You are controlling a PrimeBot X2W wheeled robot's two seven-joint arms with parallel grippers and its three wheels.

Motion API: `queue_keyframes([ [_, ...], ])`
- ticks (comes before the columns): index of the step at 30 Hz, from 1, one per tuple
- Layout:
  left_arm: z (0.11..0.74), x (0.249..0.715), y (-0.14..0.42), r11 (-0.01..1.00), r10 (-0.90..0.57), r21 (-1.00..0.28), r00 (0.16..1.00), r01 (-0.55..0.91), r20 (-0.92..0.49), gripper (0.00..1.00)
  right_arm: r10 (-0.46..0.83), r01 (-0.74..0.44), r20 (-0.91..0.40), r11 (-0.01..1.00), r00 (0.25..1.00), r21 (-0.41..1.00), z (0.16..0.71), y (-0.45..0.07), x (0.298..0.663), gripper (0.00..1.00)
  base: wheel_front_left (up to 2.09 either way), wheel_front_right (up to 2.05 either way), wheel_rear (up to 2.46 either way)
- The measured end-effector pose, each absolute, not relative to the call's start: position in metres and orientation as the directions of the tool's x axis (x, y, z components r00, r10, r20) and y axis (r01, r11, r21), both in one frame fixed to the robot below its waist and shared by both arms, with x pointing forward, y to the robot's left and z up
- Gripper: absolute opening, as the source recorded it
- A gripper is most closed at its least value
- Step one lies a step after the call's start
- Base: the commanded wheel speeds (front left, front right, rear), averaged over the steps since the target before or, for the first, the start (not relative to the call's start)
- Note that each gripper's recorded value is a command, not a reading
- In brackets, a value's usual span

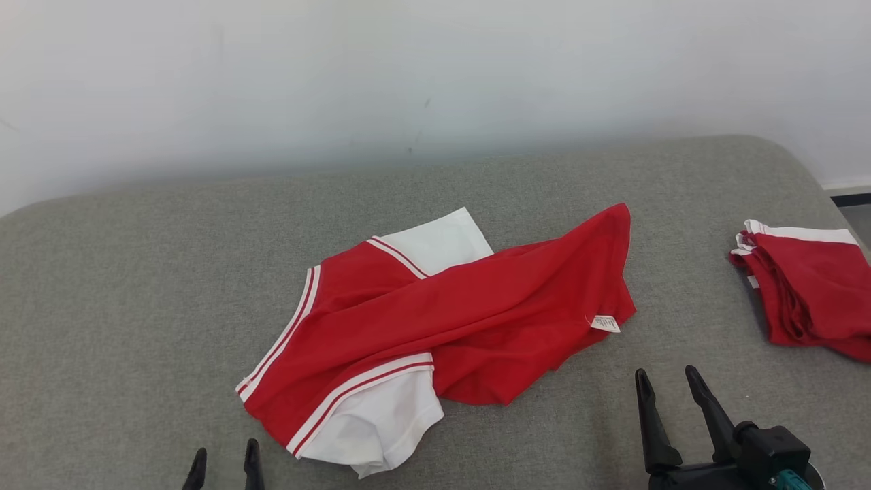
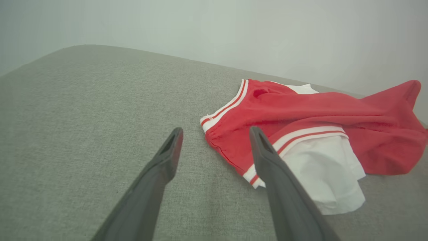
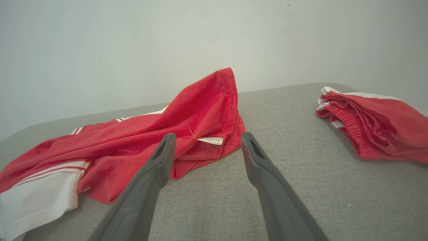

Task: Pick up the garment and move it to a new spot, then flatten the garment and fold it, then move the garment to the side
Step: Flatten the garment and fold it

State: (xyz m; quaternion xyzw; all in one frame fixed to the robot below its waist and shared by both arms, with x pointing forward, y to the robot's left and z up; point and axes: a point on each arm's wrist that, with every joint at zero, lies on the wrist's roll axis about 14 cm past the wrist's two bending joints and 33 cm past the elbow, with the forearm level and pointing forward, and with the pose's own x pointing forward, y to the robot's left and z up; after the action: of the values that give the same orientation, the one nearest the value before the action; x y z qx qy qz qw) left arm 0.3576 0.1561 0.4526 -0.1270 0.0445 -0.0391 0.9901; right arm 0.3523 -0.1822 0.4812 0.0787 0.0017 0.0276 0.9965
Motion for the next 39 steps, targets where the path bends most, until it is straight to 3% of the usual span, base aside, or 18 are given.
queue_keyframes([
  [16, 0.392, 0.394, 0.125, 0.96, -0.185, -0.27, 0.899, 0.078, -0.396, 1.0, 0.028, -0.025, -0.018, 0.987, 0.999, 0.16, 0.475, -0.19, 0.35, 1.0, 0.0, 0.0, 0.0],
  [22, 0.386, 0.411, 0.118, 0.958, -0.185, -0.281, 0.876, 0.06, -0.446, 1.0, 0.004, 0.001, -0.027, 0.986, 1.0, 0.165, 0.472, -0.196, 0.347, 1.0, 0.0, 0.0, 0.0],
  [23, 0.387, 0.414, 0.117, 0.959, -0.186, -0.278, 0.876, 0.062, -0.444, 0.8, 0.001, 0.003, -0.028, 0.986, 1.0, 0.165, 0.472, -0.197, 0.347, 1.0, 0.0, 0.0, 0.0],
  [24, 0.388, 0.417, 0.116, 0.96, -0.185, -0.274, 0.877, 0.064, -0.443, 0.24, 0.0, 0.005, -0.029, 0.986, 1.0, 0.165, 0.472, -0.197, 0.347, 1.0, 0.0, 0.0, 0.0],
  [25, 0.388, 0.419, 0.115, 0.96, -0.189, -0.27, 0.874, 0.07, -0.448, 0.0, -0.002, 0.007, -0.029, 0.986, 1.0, 0.165, 0.472, -0.198, 0.347, 1.0, 0.0, 0.0, 0.0],
  [39, 0.436, 0.487, 0.144, 0.989, -0.087, -0.136, 0.965, 0.054, -0.247, 0.0, -0.001, 0.008, -0.047, 0.988, 0.999, 0.153, 0.466, -0.2, 0.353, 1.0, 0.0, 0.0, 0.0],
])
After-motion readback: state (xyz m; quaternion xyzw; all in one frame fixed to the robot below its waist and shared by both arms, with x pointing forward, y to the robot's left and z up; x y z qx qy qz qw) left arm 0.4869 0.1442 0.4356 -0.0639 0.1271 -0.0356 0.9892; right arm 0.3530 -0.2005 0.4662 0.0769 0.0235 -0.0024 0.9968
